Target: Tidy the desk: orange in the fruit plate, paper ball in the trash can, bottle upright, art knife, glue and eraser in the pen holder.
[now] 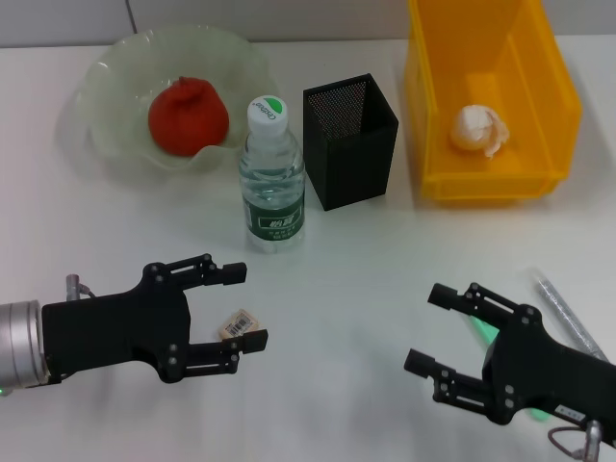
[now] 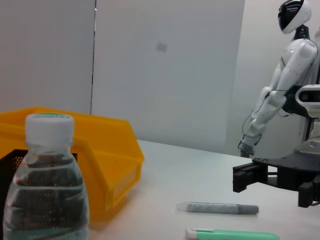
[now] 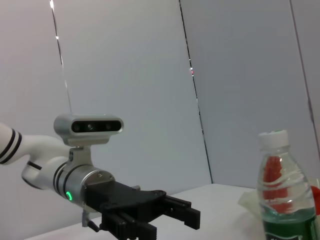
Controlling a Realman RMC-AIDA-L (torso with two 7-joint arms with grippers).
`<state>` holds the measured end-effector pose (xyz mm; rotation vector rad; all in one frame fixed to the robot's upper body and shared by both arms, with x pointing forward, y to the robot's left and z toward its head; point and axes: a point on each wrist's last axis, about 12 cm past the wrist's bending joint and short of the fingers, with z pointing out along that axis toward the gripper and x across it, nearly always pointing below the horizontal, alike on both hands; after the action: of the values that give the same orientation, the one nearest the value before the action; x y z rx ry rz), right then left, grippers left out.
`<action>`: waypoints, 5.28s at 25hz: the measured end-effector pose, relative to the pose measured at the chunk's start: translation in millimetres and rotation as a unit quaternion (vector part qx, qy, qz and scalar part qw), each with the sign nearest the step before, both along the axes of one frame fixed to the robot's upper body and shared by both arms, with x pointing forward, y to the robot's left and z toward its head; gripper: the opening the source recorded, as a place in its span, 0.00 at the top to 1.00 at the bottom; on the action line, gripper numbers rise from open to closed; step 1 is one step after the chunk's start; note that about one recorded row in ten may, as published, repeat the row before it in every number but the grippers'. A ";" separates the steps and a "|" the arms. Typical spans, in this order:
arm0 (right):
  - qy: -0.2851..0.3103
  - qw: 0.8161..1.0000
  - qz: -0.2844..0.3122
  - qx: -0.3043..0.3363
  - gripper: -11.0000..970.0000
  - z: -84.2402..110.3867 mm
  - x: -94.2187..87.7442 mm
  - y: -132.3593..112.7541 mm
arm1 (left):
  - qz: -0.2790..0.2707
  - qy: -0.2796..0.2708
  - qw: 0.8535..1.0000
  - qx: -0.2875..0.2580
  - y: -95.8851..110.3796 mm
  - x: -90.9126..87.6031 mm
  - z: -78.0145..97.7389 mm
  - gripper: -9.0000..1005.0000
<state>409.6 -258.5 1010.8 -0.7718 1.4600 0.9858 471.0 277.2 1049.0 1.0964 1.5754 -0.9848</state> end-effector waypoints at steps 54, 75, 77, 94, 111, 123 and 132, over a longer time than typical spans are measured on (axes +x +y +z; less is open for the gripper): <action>0.516 0.655 -0.029 -0.551 0.20 157.8 189.5 90.2 | 0.018 -0.037 0.999 0.002 -7.5 -1.6 -14.7 0.22; 0.512 0.649 -0.042 -0.560 0.27 130.6 187.9 91.2 | 0.016 -0.048 0.999 -0.004 -10.1 -2.5 -15.6 0.22; 0.511 0.648 -0.040 -0.563 0.28 129.6 187.5 92.4 | 0.016 -0.048 0.999 -0.004 -10.2 -2.4 -15.6 0.22; 0.502 0.656 -0.050 -0.561 0.48 119.0 189.7 94.9 | 0.020 -0.050 0.999 -0.004 -10.2 -0.8 -15.0 0.22; 0.490 0.670 -0.059 -0.554 0.50 112.4 191.9 98.3 | 0.030 -0.053 0.998 -0.004 -9.7 2.0 -14.7 0.22; 0.484 0.673 -0.062 -0.556 0.53 112.0 193.1 99.1 | 0.032 -0.054 0.998 0.000 -10.0 4.2 -14.7 0.22; 0.482 0.677 -0.058 -0.554 0.60 111.8 193.2 101.0 | 0.031 -0.058 0.998 0.002 -10.6 4.9 -14.6 0.22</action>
<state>602.9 -157.6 1122.6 -0.9889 3.1234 0.2143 475.9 266.6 1034.3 1.0818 1.5085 -0.8631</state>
